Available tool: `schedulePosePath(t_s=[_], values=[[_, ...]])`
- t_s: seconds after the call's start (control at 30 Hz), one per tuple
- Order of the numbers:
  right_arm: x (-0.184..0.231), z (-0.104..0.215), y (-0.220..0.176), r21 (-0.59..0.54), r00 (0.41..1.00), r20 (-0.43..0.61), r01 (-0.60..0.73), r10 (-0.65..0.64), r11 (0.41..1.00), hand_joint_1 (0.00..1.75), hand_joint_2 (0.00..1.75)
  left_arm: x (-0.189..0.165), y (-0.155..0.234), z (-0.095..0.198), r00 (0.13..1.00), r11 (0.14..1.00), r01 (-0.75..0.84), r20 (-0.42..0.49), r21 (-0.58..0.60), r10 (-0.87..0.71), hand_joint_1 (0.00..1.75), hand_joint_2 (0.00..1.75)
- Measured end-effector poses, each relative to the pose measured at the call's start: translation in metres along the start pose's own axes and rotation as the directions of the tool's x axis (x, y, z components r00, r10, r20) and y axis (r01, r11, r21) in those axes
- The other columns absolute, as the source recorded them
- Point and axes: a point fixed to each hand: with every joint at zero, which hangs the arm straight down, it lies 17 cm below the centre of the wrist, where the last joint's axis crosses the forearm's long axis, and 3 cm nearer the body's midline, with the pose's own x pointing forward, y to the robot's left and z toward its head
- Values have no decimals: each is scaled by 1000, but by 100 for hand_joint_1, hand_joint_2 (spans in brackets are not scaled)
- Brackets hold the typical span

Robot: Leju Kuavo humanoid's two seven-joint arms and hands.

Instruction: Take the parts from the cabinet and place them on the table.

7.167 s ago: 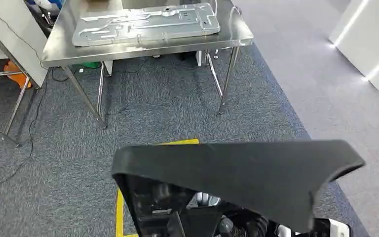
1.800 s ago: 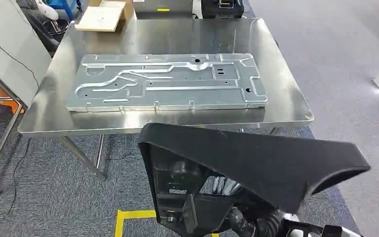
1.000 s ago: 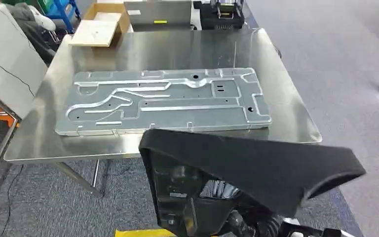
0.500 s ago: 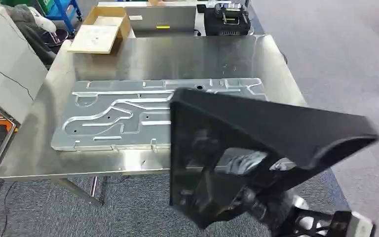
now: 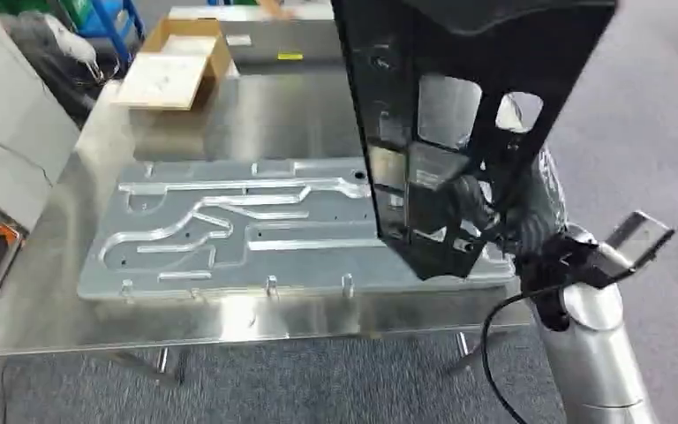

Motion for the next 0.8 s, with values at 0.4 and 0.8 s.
schedulePosePath(t_s=[0.4, 0.8], values=[[-166, -48, -16, 411, 655, -238, -601, 717, 686, 143, 175, 23, -19, -8, 998, 996, 70, 13, -57, -69, 0, 175], [-231, -26, 14, 653, 517, -230, -546, 824, 525, 143, 175, 25, -24, -7, 997, 994, 73, 24, -84, -71, 0, 175]])
